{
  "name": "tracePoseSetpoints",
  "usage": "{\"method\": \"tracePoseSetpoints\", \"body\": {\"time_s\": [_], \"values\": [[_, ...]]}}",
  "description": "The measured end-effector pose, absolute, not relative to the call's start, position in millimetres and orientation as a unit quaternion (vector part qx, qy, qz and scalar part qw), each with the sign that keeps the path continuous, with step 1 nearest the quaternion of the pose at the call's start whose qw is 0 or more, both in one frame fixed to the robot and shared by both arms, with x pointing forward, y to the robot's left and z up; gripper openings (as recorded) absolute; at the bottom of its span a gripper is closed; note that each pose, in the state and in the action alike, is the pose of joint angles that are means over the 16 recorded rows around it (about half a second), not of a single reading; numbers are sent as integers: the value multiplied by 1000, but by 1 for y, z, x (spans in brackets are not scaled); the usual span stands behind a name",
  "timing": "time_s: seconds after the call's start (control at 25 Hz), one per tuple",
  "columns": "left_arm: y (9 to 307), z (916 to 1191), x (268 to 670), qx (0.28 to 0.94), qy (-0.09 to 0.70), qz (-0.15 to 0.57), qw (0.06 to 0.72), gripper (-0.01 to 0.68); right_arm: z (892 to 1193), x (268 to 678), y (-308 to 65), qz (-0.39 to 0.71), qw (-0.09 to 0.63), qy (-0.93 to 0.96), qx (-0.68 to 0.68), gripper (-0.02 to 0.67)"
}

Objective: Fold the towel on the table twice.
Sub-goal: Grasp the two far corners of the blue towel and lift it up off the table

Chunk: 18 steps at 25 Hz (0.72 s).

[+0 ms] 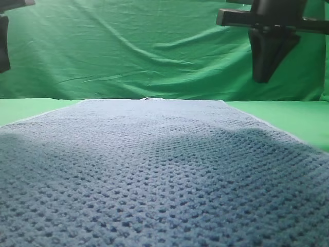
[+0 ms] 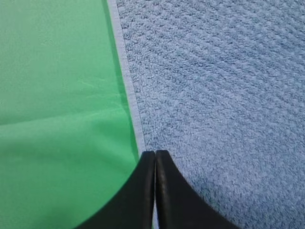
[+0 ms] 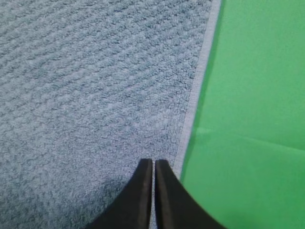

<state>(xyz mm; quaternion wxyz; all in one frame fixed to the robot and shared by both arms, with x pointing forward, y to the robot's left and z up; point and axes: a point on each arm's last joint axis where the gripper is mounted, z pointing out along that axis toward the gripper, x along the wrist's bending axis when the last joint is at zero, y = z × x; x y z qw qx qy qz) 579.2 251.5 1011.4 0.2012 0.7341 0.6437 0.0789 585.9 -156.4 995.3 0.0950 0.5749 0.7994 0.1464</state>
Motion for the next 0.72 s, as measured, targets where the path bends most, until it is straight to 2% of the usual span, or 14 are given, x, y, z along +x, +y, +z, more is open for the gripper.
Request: {"method": "tracePoseSetpoints", "body": {"time_s": [0.12, 0.48, 0.6, 0.72], "values": [[248, 1002, 588, 732, 647, 71, 198, 105, 984, 591, -154, 142, 92, 799, 578, 173], [243, 981, 605, 720, 660, 64, 207, 464, 961, 601, -150, 142, 90, 795, 584, 530], [243, 974, 609, 717, 662, 64, 207, 574, 954, 604, -149, 142, 89, 793, 586, 610], [243, 967, 612, 716, 664, 65, 206, 634, 947, 607, -148, 143, 90, 791, 588, 643]]}}
